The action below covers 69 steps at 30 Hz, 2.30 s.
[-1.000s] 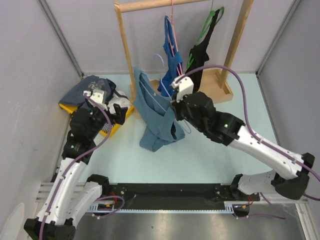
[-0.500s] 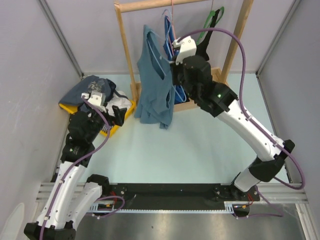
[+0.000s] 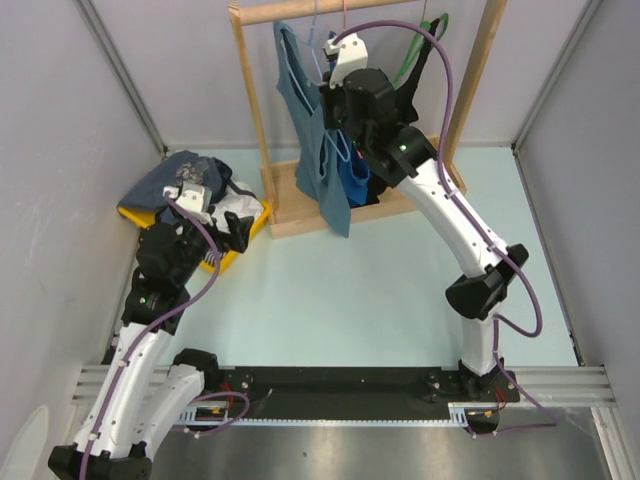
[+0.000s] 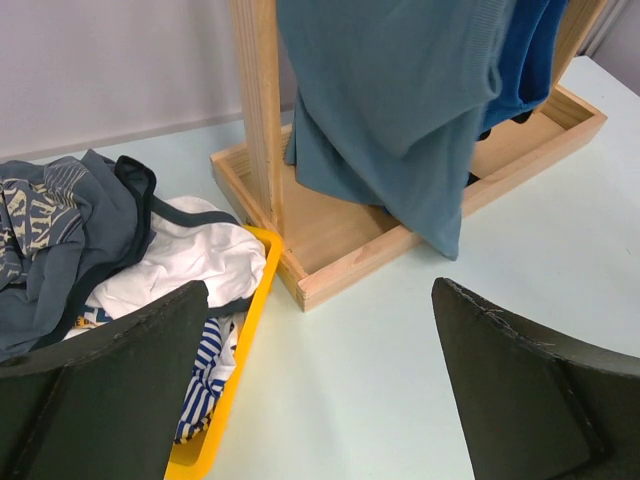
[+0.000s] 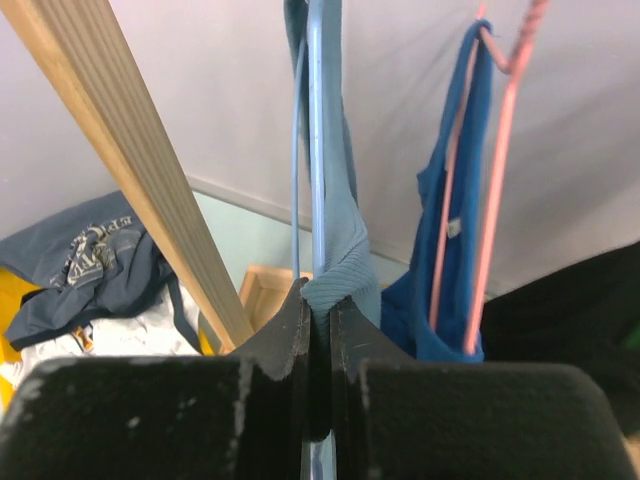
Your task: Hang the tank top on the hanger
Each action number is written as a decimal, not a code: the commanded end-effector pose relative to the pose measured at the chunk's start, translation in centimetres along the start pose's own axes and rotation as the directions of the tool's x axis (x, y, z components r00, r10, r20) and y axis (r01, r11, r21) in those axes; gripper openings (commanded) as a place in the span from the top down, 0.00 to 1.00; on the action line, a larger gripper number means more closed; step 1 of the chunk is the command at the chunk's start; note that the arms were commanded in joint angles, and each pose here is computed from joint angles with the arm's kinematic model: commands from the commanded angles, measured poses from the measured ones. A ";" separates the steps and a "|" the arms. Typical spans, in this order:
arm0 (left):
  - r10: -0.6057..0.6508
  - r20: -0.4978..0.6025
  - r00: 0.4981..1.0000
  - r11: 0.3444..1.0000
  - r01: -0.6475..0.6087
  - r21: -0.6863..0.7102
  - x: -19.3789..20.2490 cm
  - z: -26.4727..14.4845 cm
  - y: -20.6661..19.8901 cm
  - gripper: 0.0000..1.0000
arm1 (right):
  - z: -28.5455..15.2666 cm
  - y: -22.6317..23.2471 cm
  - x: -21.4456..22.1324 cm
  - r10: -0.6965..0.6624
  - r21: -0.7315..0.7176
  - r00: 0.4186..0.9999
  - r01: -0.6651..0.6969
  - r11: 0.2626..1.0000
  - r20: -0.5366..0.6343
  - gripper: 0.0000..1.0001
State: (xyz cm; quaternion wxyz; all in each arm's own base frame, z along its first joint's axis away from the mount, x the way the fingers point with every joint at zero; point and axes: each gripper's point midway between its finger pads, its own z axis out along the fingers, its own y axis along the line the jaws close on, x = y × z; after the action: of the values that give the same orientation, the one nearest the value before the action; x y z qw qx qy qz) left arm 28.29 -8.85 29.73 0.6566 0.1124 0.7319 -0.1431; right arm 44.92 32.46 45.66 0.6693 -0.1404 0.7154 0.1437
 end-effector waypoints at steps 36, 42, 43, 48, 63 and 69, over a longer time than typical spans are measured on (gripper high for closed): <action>0.008 0.054 0.999 1.000 -0.007 -0.017 -0.9 -0.5 0.4 0.01 | -7.9 5.6 -2.5 -0.022 -0.310 0.996 0.047 0.949 0.083 0.00; 0.007 0.073 0.997 1.000 -0.006 -0.016 -1.3 -0.7 0.3 0.01 | -13.9 3.3 1.8 0.029 -0.310 0.997 -0.007 0.951 0.067 0.00; 0.006 0.075 0.997 1.000 -0.004 -0.018 -1.3 -0.7 0.3 0.01 | -14.4 2.7 2.9 0.025 -0.304 0.998 -0.008 0.953 0.054 0.00; 0.003 0.094 0.996 1.000 0.000 -0.028 -1.8 -1.0 0.4 0.01 | -17.6 -2.0 7.9 0.124 -0.266 0.992 -0.128 0.956 -0.034 0.00; -0.066 0.083 0.994 0.991 0.076 -0.114 -1.4 -1.4 1.7 0.01 | -21.8 -19.2 22.0 0.456 0.121 0.874 -0.441 0.889 -0.167 0.00; -0.063 0.083 0.995 0.990 0.073 -0.121 -1.3 -1.5 1.8 0.01 | -22.1 -19.7 21.8 0.442 0.138 0.884 -0.424 0.895 -0.153 0.00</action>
State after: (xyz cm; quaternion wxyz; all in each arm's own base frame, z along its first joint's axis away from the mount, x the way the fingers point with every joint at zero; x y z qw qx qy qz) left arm 27.69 -7.15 30.47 0.6772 0.0563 0.7224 -0.1279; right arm 31.00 4.99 23.02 0.5364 0.0639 0.8103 0.2273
